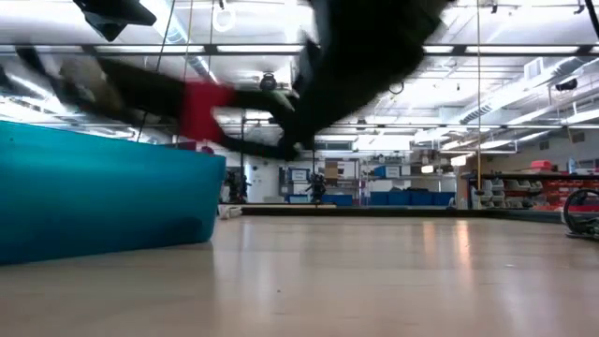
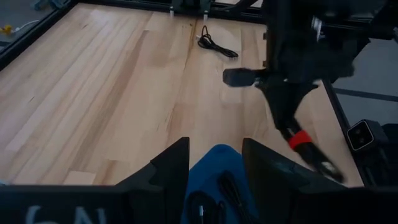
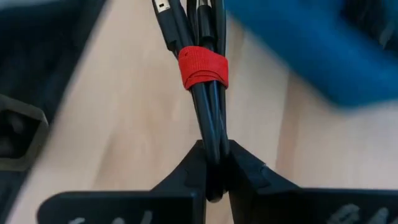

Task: Pick and place USB-C Cables
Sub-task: Put the black charger cable into the blue bin, then put the white charger cable into the blue bin

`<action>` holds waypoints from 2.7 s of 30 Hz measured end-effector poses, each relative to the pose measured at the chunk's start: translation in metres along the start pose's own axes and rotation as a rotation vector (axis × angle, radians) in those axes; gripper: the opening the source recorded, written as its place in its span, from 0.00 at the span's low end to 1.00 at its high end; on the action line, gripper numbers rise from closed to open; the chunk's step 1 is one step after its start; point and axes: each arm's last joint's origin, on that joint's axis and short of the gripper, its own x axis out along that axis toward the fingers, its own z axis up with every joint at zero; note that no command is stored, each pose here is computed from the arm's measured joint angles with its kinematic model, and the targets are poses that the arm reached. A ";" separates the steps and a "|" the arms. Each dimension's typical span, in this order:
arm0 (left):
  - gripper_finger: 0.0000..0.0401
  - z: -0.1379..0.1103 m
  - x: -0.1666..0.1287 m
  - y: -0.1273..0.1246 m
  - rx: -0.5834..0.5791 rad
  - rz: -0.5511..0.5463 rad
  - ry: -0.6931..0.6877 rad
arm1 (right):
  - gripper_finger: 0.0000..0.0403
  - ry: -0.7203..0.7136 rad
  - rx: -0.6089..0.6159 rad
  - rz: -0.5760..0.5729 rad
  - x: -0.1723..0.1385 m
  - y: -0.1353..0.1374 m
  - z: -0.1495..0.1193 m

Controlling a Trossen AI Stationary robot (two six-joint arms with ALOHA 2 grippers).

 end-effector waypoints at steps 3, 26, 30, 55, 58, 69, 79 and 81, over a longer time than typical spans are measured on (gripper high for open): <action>0.39 0.000 0.000 0.000 0.000 0.000 -0.001 | 0.09 -0.124 -0.023 0.021 -0.005 -0.007 0.015; 0.39 0.002 0.000 -0.003 -0.004 -0.060 0.000 | 0.09 -0.317 -0.039 -0.034 -0.006 -0.080 0.042; 0.39 0.002 0.000 -0.003 -0.003 -0.060 -0.002 | 0.09 -0.317 -0.047 -0.029 -0.006 -0.080 0.042; 0.39 0.002 0.000 -0.003 -0.007 -0.060 -0.001 | 0.22 -0.342 -0.038 -0.059 -0.007 -0.090 0.044; 0.39 0.002 0.000 -0.003 -0.007 -0.060 -0.002 | 0.28 -0.335 -0.037 -0.060 -0.007 -0.091 0.044; 0.39 0.002 0.000 -0.003 -0.007 -0.059 0.000 | 0.56 -0.198 -0.023 -0.172 -0.018 -0.095 0.035; 0.39 0.011 0.001 0.004 0.101 0.149 -0.132 | 0.57 0.231 0.164 -0.206 -0.088 -0.092 0.004; 0.39 0.014 0.002 0.005 0.131 0.166 -0.150 | 0.56 0.346 0.235 -0.231 -0.100 -0.090 -0.007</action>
